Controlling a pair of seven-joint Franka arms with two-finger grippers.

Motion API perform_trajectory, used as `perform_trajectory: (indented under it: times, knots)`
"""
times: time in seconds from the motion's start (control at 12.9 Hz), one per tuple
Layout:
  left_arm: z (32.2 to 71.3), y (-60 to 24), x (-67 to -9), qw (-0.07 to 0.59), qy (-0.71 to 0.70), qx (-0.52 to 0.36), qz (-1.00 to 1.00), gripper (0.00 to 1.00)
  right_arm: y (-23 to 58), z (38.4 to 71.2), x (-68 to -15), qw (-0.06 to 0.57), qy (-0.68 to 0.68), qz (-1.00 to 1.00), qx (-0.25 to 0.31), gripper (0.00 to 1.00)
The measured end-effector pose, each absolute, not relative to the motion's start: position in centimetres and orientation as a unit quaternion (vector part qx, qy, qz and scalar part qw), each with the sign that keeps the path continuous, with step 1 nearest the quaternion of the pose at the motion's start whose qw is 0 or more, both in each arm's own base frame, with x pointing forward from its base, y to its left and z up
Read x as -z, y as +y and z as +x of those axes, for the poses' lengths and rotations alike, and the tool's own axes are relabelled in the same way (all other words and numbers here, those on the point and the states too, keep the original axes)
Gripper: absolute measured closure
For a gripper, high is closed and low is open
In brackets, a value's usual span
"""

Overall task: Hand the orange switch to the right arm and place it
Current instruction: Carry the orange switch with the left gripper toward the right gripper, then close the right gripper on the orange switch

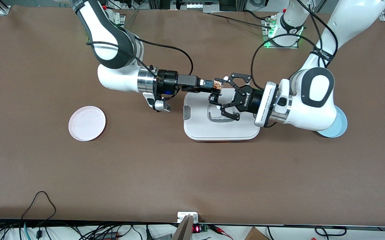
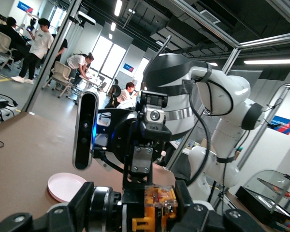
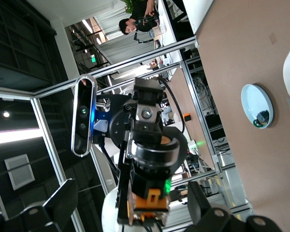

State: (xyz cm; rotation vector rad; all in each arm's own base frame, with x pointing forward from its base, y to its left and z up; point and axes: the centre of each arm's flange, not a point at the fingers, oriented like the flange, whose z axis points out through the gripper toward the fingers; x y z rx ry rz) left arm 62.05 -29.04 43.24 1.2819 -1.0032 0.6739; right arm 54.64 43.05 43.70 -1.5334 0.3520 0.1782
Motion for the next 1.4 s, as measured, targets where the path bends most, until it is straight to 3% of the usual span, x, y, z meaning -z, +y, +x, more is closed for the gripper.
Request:
perform_trajectory:
  times: [0.85,0.93,1.01,1.09,1.24,1.4]
  knots:
    - [62.1,-30.0,-43.2,0.635,-0.428,-0.315,0.561,0.28,41.4,55.2,-42.0,0.694,0.189,-0.689,-0.088,0.04]
    - [62.1,-30.0,-43.2,0.635,-0.428,-0.315,0.561,0.28,41.4,55.2,-42.0,0.695,0.19,-0.688,-0.088,0.11]
    - [62.1,-30.0,-43.2,0.635,-0.428,-0.315,0.561,0.28,41.4,55.2,-42.1,0.697,0.192,-0.685,-0.089,0.12]
    - [62.1,-30.0,-43.2,0.635,-0.428,-0.315,0.561,0.28,41.4,55.2,-42.1,0.701,0.197,-0.679,-0.09,0.22]
    - [62.1,-30.0,-43.2,0.635,-0.428,-0.315,0.561,0.28,41.4,55.3,-42.2,0.708,0.206,-0.669,-0.092,0.24]
    - [62.1,-30.0,-43.2,0.635,-0.428,-0.315,0.561,0.28,41.4,55.3,-42.3,0.709,0.208,-0.667,-0.093,0.39]
